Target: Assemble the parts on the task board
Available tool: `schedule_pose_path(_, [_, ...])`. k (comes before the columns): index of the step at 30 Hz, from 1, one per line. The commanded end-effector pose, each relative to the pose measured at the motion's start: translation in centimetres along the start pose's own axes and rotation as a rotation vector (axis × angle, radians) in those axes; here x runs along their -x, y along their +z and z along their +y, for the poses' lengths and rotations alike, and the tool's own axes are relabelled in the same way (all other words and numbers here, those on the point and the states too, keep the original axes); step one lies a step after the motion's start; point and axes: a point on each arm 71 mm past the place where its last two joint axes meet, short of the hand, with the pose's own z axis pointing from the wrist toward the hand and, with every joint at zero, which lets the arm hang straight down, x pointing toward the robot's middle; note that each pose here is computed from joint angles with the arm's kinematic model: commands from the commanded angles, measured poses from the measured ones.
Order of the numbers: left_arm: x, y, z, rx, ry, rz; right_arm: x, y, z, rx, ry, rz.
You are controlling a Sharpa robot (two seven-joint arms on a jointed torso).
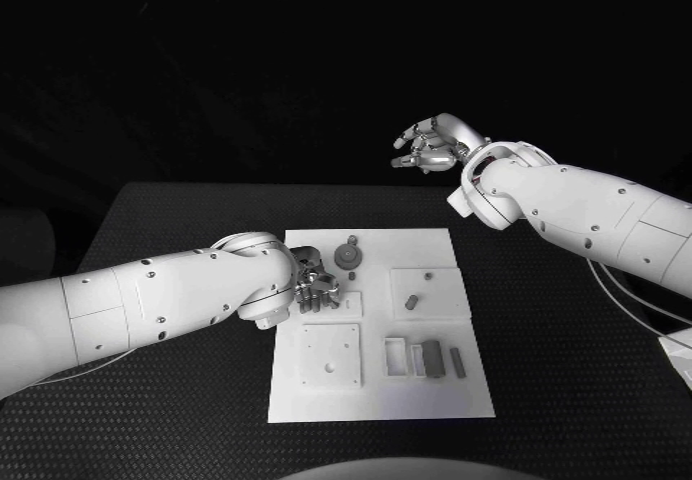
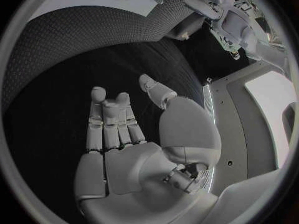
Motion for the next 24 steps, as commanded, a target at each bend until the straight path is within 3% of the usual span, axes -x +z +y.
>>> schedule_pose_path(1, [-0.21, 0.01, 0.2, 0.009, 0.004, 0.004, -0.09, 0.03, 0.1, 0.007, -0.004, 0.014])
schedule_pose_path(24, [-0.56, 0.14, 0.41, 0.013, 0.013, -0.009, -0.24, 0.12, 0.2, 0.008, -0.003, 0.02])
